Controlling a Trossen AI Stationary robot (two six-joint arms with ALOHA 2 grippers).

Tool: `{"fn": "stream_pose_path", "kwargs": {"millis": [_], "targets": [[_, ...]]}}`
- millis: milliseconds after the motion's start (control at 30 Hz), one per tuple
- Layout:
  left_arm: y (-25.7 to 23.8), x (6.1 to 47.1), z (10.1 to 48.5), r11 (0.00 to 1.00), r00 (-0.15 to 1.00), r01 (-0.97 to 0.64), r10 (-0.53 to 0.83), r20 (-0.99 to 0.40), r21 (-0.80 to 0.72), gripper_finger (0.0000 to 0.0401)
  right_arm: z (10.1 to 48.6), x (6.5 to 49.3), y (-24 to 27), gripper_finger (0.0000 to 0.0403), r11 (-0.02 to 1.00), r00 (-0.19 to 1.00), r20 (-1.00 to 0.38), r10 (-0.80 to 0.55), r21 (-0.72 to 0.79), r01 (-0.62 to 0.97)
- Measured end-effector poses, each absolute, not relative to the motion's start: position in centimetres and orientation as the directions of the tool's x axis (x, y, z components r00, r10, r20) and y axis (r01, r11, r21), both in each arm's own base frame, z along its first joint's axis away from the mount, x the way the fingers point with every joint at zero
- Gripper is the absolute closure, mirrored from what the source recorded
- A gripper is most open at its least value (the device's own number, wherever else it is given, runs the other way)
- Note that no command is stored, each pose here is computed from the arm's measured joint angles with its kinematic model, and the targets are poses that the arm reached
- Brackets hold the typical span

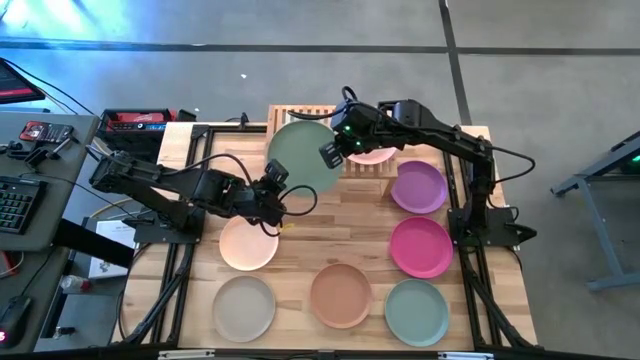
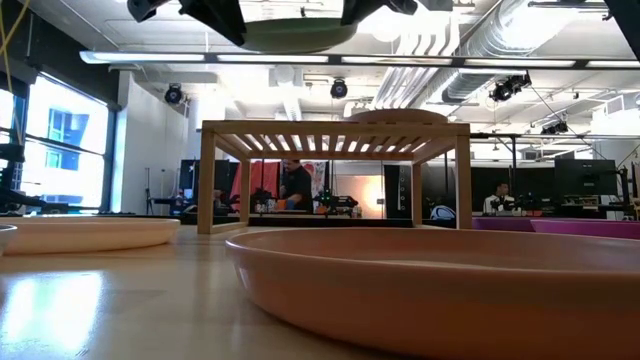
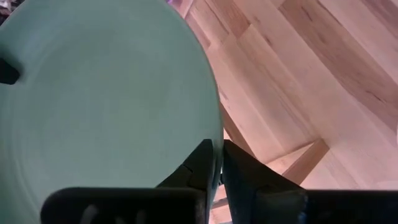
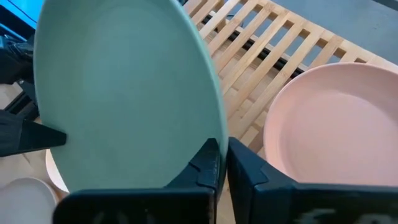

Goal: Place and stack plates onto a shelf
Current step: Stack the light green plate on the light pink plate on the shelf

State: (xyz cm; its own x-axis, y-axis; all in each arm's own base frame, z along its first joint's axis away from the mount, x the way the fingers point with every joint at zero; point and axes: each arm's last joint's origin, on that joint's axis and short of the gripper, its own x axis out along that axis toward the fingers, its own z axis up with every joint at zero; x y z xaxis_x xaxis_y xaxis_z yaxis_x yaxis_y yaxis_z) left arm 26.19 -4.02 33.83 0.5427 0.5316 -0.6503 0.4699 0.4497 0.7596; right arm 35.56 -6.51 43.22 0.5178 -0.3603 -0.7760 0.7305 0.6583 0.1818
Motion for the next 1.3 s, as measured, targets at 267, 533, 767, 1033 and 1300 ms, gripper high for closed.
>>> {"fn": "stream_pose_path", "kwargs": {"millis": [267,533,767,1033,1300], "targets": [[-4.1,26.2,33.7,0.532,0.548,0.426,0.492,-0.677,0.732,0.0344,43.0,35.3,-6.5,0.0403,0.643,0.495,-0.795,-0.352,0.179,0.745],[-4.2,26.2,33.7,0.655,0.549,0.292,0.482,-0.683,0.697,0.0301,42.8,34.8,-6.7,0.0403,0.631,0.446,-0.820,-0.360,0.139,0.763],[-4.0,25.9,33.7,0.721,0.530,0.150,0.519,-0.670,0.677,0.0298,43.1,33.0,-9.0,0.0403,0.594,0.380,-0.840,-0.387,0.088,0.800],[-4.0,25.5,33.5,0.772,0.498,0.096,0.510,-0.702,0.629,0.0302,44.0,30.0,-13.6,0.0403,0.611,0.359,-0.854,-0.376,0.063,0.789],[-4.1,25.5,33.4,0.819,0.499,0.050,0.475,-0.725,0.571,0.0302,43.9,26.5,-19.8,0.0403,0.628,0.403,-0.872,-0.280,0.151,0.763]]}}
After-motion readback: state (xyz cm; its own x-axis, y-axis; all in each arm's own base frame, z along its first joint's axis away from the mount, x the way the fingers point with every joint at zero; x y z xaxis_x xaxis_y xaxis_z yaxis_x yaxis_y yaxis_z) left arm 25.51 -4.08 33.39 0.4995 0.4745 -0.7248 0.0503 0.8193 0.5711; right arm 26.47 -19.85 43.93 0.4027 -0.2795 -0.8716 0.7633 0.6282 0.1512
